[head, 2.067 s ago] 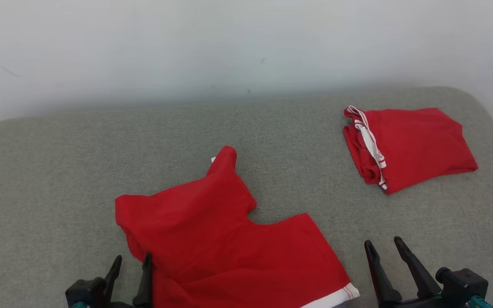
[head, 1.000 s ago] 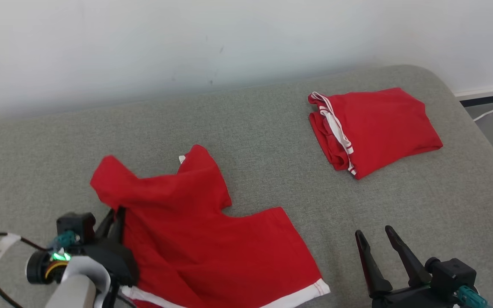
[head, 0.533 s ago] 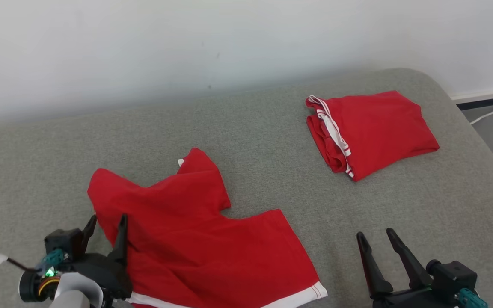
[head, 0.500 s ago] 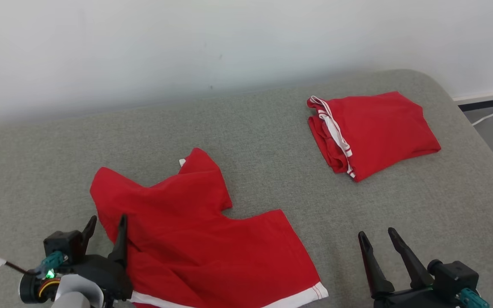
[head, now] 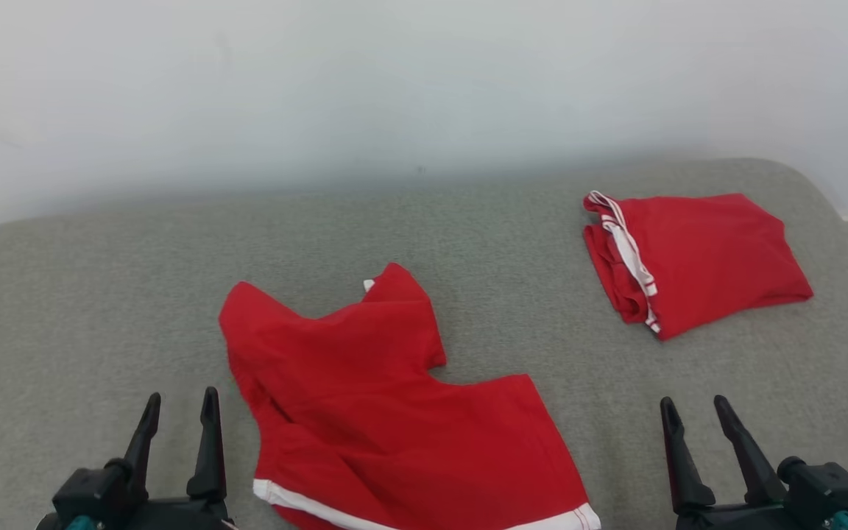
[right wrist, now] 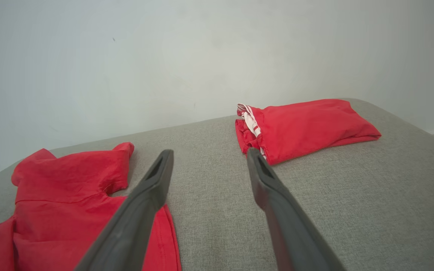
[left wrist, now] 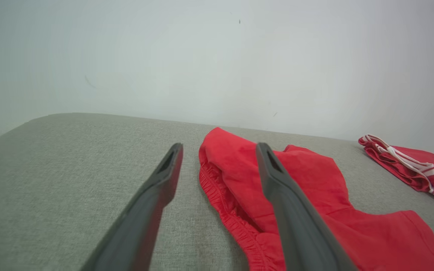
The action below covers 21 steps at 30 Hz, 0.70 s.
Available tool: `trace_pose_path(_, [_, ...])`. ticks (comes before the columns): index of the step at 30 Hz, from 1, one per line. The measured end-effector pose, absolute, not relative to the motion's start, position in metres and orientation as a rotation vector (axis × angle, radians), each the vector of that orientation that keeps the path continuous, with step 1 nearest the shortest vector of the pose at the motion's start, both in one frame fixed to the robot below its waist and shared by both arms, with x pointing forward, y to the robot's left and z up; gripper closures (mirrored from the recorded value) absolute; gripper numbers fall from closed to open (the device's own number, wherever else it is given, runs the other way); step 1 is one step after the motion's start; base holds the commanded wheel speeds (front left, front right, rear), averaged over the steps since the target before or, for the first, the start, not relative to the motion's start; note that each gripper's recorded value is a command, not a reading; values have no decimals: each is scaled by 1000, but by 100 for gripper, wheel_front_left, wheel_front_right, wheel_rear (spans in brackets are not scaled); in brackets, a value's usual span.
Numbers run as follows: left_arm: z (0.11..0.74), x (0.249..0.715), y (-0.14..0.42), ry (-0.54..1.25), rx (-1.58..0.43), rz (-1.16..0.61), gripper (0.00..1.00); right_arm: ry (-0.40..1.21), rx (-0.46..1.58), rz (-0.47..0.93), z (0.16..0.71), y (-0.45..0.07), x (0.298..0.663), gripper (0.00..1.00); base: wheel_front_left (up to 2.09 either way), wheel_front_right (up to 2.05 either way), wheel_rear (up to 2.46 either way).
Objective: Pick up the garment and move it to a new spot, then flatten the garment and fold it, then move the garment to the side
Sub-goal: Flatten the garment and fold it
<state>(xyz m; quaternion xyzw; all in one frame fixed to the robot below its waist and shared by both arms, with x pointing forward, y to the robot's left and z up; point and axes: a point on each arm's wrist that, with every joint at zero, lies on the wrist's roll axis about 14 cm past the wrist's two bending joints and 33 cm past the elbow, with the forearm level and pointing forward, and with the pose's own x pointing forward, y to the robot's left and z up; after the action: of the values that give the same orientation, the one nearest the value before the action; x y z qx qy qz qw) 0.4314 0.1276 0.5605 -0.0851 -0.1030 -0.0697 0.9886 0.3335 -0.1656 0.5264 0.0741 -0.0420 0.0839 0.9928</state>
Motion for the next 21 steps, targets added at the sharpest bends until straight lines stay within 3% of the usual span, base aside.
trace_pose_path(21, [568, 360, 154, -270, -74, -56, 0, -110, 136, 154, 537, -160, 330, 0, 0, 0, 0])
